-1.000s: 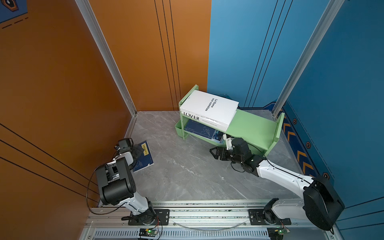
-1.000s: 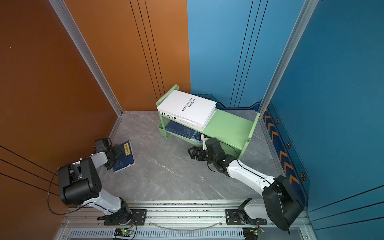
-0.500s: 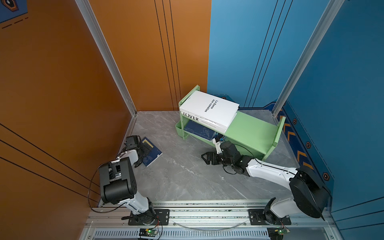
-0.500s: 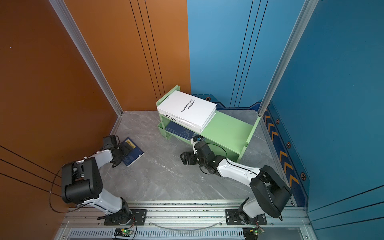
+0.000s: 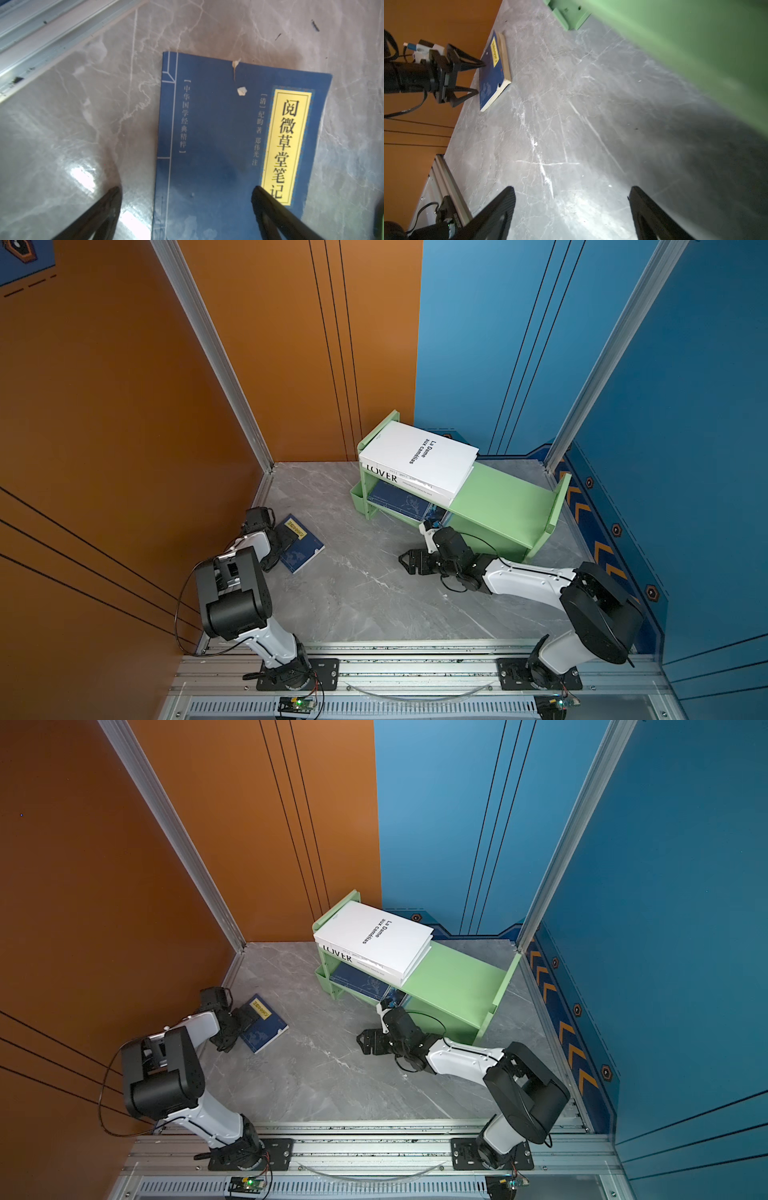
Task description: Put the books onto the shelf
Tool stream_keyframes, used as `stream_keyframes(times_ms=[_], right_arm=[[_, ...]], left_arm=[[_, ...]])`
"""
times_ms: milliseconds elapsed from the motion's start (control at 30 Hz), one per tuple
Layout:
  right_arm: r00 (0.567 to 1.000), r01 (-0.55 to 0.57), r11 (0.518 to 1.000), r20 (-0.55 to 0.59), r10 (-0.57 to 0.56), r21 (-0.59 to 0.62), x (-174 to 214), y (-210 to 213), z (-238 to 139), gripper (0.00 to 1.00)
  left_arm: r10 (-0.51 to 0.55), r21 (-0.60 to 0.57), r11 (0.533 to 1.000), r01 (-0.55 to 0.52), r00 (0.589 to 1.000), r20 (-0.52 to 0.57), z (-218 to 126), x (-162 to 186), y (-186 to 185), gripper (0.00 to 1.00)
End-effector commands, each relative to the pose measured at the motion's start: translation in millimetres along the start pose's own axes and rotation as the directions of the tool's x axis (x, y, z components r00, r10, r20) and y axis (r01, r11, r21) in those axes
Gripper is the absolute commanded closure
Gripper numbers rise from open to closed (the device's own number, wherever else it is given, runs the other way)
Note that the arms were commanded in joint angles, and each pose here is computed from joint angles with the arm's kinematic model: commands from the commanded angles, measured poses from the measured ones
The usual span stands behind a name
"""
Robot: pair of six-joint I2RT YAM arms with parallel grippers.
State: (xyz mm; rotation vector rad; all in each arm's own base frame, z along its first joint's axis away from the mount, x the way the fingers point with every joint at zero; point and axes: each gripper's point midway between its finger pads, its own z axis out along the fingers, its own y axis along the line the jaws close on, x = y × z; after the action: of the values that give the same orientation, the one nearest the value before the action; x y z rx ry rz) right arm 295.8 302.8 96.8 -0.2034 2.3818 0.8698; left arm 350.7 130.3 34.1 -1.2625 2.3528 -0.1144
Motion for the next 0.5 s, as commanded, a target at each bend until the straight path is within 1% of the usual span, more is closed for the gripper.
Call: stream_keyframes(times_ms=[0,233,467], right_arm=[[1.000,-0.016,0.998,0.028,0.014,0.054,-13.4,-25.5,-10.9,0.14],[0.999,-0.023,0.991,0.049,0.016,0.130,-39.3,-77.6,-19.5,0.15],[0.997,-0.050,0.991,0.057,0.043,0.121,-77.1,-113.2,-18.1,0.16]], left_arm=[[0.002,-0.036,0.999,-0.005,0.998,-0.060,7.3,16.7,11.1,0.01],[0.007,0.002,1.000,-0.007,0.998,-0.057,3.4,15.7,3.6,0.01],[0.024,-0.006,1.000,-0.024,0.998,-0.054,5.3,11.9,3.4,0.01]])
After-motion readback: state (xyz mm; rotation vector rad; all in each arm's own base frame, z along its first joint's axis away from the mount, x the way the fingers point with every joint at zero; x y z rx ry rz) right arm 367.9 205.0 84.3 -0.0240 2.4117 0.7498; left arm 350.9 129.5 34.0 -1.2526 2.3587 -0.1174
